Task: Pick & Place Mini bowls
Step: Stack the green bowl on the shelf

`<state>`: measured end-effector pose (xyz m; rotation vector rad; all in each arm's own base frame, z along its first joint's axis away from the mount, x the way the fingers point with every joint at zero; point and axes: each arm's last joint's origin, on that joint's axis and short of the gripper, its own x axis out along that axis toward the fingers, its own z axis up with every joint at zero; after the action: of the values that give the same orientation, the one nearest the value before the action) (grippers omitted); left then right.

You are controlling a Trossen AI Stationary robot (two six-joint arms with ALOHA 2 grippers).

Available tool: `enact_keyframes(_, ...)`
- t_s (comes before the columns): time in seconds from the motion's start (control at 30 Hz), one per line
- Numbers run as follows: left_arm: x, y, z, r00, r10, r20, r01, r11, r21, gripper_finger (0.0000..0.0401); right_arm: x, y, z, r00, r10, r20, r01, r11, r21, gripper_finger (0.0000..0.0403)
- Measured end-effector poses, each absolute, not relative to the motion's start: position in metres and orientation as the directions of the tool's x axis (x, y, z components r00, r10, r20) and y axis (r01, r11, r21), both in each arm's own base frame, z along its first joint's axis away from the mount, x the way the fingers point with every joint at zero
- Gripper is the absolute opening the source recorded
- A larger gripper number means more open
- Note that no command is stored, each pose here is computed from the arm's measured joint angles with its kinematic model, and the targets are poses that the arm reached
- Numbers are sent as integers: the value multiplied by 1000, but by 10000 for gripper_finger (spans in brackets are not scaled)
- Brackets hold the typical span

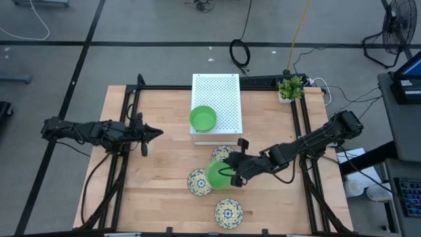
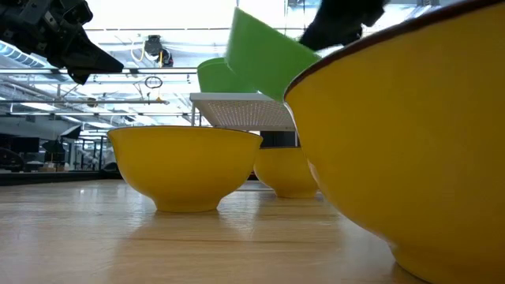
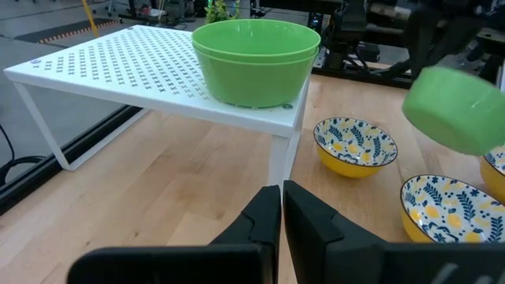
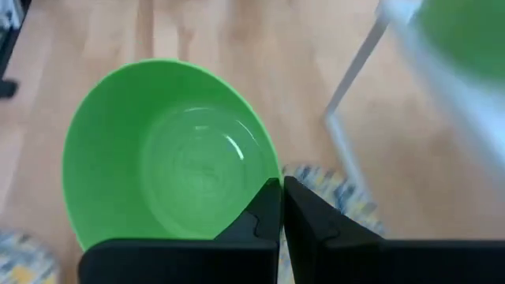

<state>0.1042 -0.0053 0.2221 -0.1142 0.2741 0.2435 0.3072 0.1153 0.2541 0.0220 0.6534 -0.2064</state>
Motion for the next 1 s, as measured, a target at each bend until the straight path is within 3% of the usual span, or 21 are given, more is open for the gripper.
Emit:
enact_keyframes(0.27, 104, -5, 222, 934, 222, -281, -253, 964, -78, 21, 318, 116, 271, 865, -277, -419, 207, 956, -206, 0)
enact_keyframes(0.5, 104, -5, 222, 935, 222, -278, -253, 964, -79, 21, 325, 119, 287, 927, -256, -273, 184, 947, -263, 0)
enact_keyframes(0.77, 111, -8, 229, 962, 165, -217, -189, 978, -94, 21, 326, 114, 304, 873, -475, -106, 387, 809, -443, 0)
enact_keyframes(1.0, 127, -10, 230, 966, 164, -202, -183, 980, -79, 21, 327, 106, 317, 807, -590, -9, 496, 686, -533, 0)
